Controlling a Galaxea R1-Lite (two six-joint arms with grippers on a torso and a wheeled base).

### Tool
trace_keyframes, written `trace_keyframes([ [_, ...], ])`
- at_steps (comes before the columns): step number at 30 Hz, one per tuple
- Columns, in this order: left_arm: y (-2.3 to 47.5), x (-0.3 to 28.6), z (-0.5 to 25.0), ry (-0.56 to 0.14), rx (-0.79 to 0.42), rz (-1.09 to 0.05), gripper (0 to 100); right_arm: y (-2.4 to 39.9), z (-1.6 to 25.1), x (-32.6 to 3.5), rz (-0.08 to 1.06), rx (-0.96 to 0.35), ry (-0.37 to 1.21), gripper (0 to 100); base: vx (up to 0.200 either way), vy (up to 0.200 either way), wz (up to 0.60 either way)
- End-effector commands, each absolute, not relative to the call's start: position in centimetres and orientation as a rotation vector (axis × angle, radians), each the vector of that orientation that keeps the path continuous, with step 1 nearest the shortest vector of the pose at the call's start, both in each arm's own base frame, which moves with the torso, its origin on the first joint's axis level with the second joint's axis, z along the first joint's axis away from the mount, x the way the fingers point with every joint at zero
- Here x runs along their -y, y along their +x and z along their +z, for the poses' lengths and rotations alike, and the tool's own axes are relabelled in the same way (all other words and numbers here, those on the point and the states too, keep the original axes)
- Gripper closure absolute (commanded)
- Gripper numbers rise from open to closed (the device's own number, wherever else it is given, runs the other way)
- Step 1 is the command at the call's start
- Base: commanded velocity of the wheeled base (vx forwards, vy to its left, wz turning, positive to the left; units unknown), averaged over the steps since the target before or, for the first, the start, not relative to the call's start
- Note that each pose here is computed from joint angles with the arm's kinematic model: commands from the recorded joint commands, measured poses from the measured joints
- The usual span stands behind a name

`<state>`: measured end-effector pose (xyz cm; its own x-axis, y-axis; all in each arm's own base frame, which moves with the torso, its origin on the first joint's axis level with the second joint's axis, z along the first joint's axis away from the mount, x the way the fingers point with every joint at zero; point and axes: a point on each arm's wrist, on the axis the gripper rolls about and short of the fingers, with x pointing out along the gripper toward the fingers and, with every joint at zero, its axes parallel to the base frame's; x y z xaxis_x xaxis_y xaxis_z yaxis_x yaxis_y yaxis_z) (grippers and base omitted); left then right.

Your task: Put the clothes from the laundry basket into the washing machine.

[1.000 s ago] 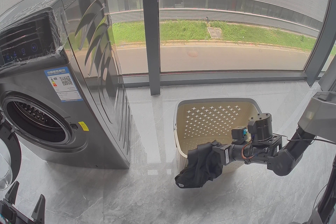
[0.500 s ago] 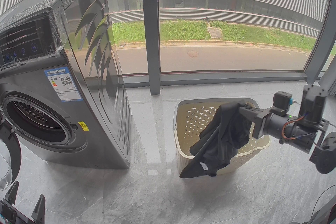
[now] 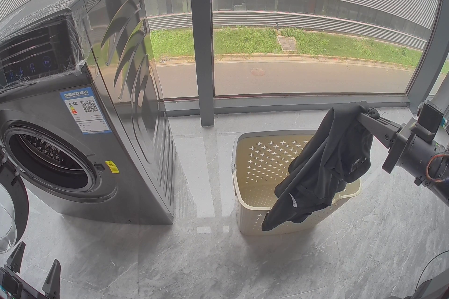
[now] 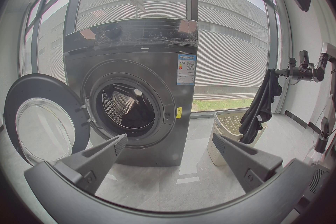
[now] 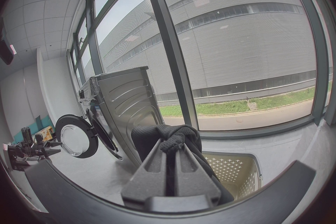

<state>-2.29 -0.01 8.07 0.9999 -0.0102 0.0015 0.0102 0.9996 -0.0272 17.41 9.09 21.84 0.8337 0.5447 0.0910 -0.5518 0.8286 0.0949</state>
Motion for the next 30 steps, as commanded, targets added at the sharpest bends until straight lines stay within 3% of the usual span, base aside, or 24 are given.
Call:
trace_keyframes([
  [1,-2.28,0.01,7.59,-0.029,0.0,-0.011,0,16.85,21.82,-8.92,0.587,0.067,0.121,100,-0.2,0.0,0.0],
  [6,-2.28,0.01,7.59,-0.029,0.0,-0.011,0,16.91,21.79,-8.89,0.576,0.066,0.12,100,-0.2,0.0,0.0],
  [15,-2.28,0.01,7.59,-0.029,0.0,-0.011,0,16.8,21.32,-9.06,0.431,-0.009,0.107,100,0.0,0.0,0.0],
  [30,-2.28,0.01,7.59,-0.029,0.0,-0.011,0,16.36,21.53,-9.48,0.393,-0.013,0.114,100,0.0,0.2,0.0],
])
